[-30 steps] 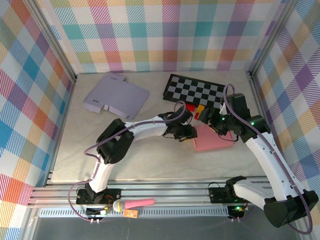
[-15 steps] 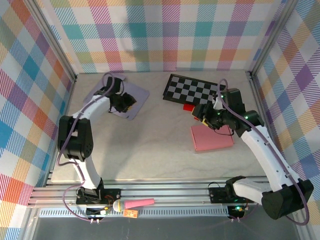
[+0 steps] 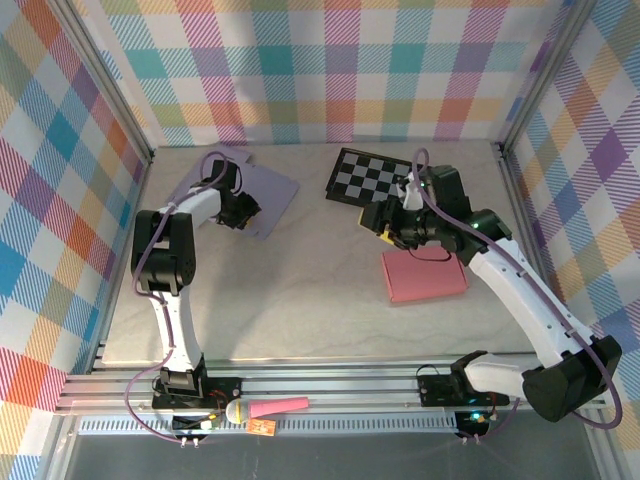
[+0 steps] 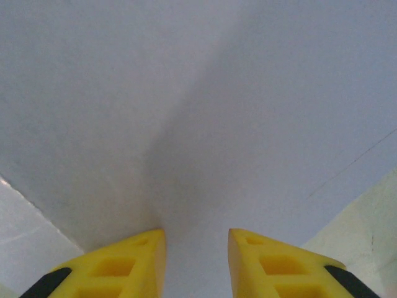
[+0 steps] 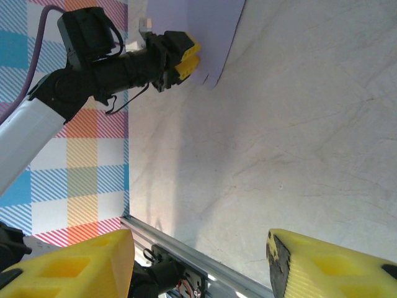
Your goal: Fold the paper box
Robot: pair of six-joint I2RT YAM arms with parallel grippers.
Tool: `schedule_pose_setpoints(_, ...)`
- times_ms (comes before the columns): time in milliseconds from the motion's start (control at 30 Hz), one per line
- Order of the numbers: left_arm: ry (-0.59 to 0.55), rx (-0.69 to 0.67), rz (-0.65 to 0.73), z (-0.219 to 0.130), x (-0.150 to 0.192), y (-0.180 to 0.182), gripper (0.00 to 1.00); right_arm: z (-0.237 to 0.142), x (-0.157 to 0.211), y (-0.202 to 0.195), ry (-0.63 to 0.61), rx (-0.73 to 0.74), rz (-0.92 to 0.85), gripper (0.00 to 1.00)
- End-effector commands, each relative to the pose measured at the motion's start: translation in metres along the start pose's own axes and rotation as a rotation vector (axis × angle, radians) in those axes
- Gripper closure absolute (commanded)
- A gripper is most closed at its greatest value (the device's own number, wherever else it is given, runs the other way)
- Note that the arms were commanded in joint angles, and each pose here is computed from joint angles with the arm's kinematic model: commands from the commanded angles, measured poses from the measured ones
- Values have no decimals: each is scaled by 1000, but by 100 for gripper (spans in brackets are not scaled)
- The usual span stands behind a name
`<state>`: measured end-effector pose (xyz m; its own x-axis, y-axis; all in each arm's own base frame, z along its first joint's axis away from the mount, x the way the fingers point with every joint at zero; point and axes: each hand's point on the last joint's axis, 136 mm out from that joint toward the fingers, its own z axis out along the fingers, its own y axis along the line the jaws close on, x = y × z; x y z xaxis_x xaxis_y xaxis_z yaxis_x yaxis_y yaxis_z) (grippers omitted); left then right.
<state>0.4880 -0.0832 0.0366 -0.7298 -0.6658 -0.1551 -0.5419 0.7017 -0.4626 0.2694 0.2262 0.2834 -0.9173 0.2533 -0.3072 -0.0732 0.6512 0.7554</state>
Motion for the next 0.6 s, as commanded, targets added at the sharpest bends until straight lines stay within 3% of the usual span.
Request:
schedule_pose_setpoints(0, -6, -16, -27, 3, 5, 11, 70, -2, -3, 10, -16, -22, -11, 41)
schedule_pose_setpoints(267, -3, 63, -151, -4, 42, 19, 76, 6, 4, -2, 14, 8, 8, 41)
schedule_pose_setpoints(567, -42, 102, -285, -28, 130, 13, 83, 21, 19, -19, 74, 34, 38, 42)
